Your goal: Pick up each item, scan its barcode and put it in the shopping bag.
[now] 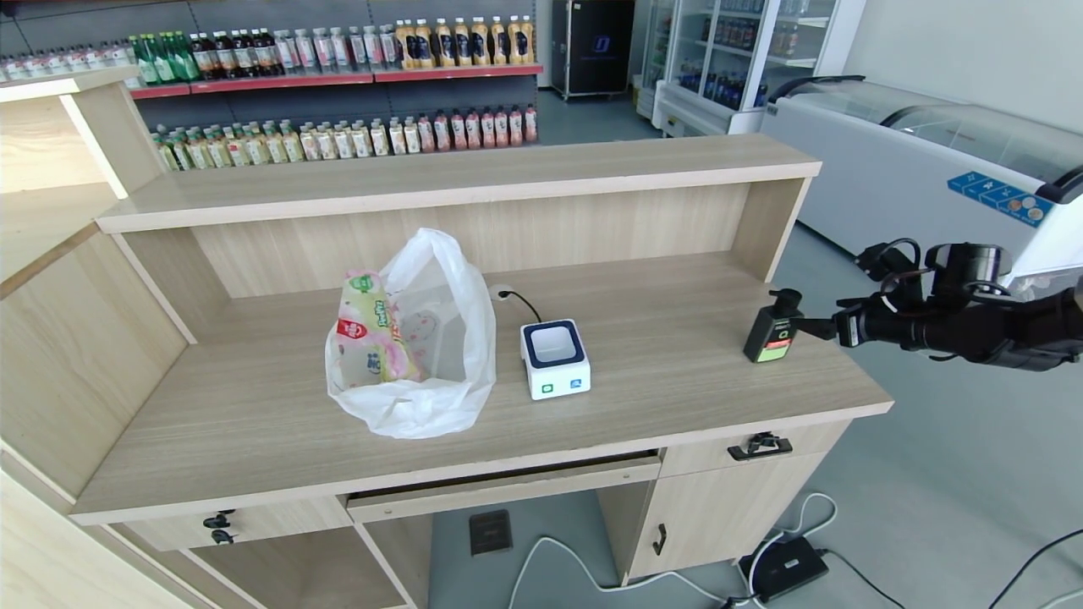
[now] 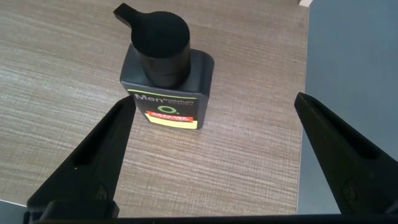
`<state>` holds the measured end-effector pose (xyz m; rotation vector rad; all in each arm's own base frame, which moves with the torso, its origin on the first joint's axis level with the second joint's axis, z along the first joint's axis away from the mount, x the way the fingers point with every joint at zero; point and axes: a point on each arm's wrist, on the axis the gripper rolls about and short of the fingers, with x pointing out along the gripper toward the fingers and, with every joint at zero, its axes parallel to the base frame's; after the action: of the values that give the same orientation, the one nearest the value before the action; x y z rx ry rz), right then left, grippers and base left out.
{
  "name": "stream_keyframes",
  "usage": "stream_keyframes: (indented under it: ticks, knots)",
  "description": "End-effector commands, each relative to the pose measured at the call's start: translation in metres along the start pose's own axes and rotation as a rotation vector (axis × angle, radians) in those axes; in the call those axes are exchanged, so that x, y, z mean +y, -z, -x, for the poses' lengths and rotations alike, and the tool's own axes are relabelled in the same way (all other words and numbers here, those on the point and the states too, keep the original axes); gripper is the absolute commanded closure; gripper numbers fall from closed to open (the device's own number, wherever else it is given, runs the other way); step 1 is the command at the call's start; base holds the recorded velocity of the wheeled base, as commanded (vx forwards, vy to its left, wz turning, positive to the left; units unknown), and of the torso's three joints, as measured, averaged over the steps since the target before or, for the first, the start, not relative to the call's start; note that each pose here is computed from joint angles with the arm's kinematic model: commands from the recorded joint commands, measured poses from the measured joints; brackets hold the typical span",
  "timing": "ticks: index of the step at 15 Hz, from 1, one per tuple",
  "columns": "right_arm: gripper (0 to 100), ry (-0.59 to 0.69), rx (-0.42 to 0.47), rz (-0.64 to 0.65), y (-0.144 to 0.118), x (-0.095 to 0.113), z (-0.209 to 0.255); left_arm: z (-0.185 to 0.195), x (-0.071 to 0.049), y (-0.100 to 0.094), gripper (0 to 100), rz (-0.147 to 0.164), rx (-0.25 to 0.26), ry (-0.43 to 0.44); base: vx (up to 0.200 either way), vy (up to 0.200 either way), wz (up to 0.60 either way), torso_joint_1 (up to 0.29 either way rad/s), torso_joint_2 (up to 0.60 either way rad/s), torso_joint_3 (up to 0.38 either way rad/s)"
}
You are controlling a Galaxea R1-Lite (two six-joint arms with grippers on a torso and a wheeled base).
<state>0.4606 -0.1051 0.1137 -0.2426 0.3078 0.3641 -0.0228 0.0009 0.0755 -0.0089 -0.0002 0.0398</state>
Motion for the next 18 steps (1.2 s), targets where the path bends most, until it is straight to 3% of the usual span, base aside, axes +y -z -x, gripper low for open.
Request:
stream_keyframes:
  ticks: [1,13,14,18]
  knots:
    - [0,-0.017,0.007,-0.002,0.006,0.004,-0.010,0.000,0.000,0.000,0,0.000,0.000,-0.002,0.000,0.000,0.00,0.000,0.00,0.000]
    - [0,-0.080,-0.018,0.005,0.015,0.022,-0.050,0.000,0.000,0.000,0,0.000,0.000,-0.002,0.000,0.000,0.00,0.000,0.00,0.000]
    - [100,-0.082,-0.021,0.002,0.015,0.022,-0.051,0.000,0.000,0.000,0,0.000,0.000,-0.002,0.000,0.000,0.00,0.000,0.00,0.000]
    - [100,-0.100,-0.022,0.004,0.017,0.030,-0.059,0.000,0.000,0.000,0,0.000,0.000,-0.002,0.000,0.000,0.00,0.000,0.00,0.000]
